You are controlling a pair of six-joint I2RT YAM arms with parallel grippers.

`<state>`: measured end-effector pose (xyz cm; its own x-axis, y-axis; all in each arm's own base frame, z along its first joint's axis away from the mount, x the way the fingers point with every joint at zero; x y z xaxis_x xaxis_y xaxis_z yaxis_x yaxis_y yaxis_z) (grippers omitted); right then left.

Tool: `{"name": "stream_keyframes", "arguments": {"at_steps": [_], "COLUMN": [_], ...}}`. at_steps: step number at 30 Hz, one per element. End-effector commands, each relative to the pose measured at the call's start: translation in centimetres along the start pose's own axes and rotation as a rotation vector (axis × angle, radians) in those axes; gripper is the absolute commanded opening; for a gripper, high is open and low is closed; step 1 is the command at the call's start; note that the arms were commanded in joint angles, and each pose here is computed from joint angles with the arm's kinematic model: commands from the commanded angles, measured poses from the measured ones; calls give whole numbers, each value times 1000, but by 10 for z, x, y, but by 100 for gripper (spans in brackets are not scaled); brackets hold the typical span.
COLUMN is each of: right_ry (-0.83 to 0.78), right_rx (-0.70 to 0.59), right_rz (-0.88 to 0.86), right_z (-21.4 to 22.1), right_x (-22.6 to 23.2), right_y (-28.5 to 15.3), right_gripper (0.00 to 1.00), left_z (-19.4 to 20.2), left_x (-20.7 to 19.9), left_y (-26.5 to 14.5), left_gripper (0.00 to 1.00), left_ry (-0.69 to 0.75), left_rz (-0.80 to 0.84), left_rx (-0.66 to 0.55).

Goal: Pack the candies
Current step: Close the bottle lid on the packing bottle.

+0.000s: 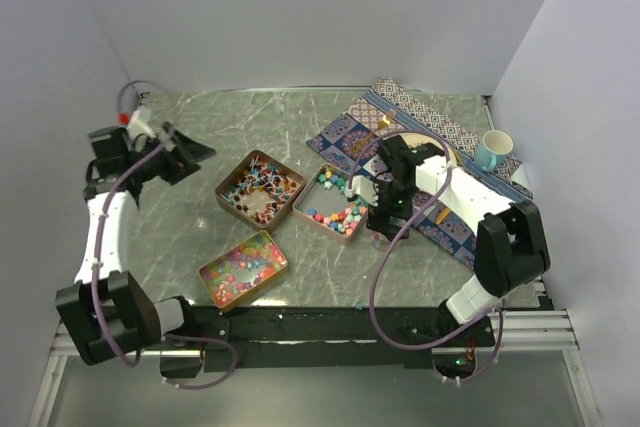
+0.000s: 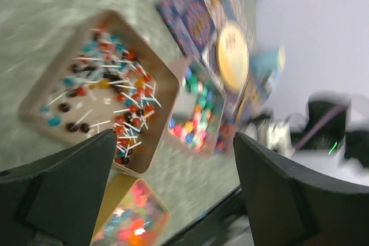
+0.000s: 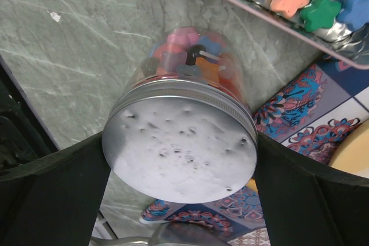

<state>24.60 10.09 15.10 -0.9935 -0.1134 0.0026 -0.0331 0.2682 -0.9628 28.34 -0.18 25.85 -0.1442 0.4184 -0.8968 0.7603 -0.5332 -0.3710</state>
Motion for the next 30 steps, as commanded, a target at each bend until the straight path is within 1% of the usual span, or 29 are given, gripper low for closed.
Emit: {"name": "stream_keyframes", "arguments": {"at_steps": [1, 3, 4, 5, 6, 7, 8, 9, 10, 12, 13, 14, 15, 16, 18, 19, 20, 22, 23, 24, 25, 27, 28, 30], "right_ry": [63, 88, 94, 106, 115, 118, 124, 128, 131, 137, 142, 150, 158, 165, 179, 189, 196, 203, 206, 204, 201, 197, 199, 211], "right_rx": [-25, -29, -34, -34, -37, -40, -44, -47, -51, -64, -69, -79, -93, -101, -125, -129, -128, -135, -137, -138, -140, -138, -138, -145], "right_rz": [8, 6, 11, 8, 10, 14, 17, 21, 24, 27, 23, 25, 22, 17, -6, -15, -31, -46, -53, -55, -55, -66, -63, -48], "right_z": [5, 6, 6, 7, 7, 7, 7, 7, 7, 7, 8, 8, 9, 10, 9, 11, 11, 13, 14, 15, 14, 15, 15, 14], "right_x": [7, 5, 3, 2, 1, -1, -2, -2, -3, -4, -3, -3, -2, -1, 2, 4, 7, 11, 14, 15, 17, 21, 23, 25], "right_y": [-1, 0, -2, -1, -2, -3, -2, -3, -3, -5, -5, -6, -7, -7, -6, -5, -4, -2, -3, -3, -4, -5, -6, -6], "right_gripper": [100, 100, 100, 100, 100, 100, 100, 100, 100, 100, 100, 100, 100, 100, 100, 100, 100, 100, 100, 100, 100, 100, 100, 100], "left_z": [52, 72, 92, 106, 116, 142, 155, 164, 185, 199, 211, 220, 227, 240, 253, 264, 268, 289, 294, 304, 318, 329, 338, 348], "left_x": [-57, -53, -60, -52, -53, -60, -52, -48, -42, -30, -31, -22, -20, -17, -13, 0, -11, 2, -11, -3, -6, -10, -16, -13], "left_y": [5, 11, 10, 13, 13, 10, 13, 15, 16, 19, 21, 23, 25, 27, 36, 43, 49, 64, 69, 78, 79, 94, 97, 111], "left_gripper": [89, 88, 87, 85, 84, 83, 82, 78, 75, 73, 74, 77, 83, 85, 88, 89, 90, 92, 93, 94, 95, 96, 97, 98], "left_ry": [571, 603, 599, 587, 603, 666, 692, 725, 763, 765, 775, 786, 811, 871, 942, 974, 998, 1036, 1046, 1056, 1082, 1077, 1056, 1041], "left_rz": [253, 265, 310, 312, 318, 357, 335, 311, 309, 292, 329, 339, 361, 388, 478, 472, 539, 550, 636, 632, 677, 698, 726, 731], "left_rx": [122, 155, 203, 231, 236, 281, 300, 313, 395, 446, 471, 496, 506, 523, 464, 439, 366, 380, 316, 334, 345, 298, 297, 274]}}
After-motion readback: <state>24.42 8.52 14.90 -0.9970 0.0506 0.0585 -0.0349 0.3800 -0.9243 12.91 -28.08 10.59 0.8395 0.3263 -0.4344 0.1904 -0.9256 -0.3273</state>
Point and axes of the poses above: each gripper's point midway between its finger pads, its own y axis out along the fingers, its own x axis along the line the jaws close on, z = x × y, the point moved 7 cm from there along -y, back along the fingers, and after that the axes turned 15 degrees about -y, right-handed, at the moved point
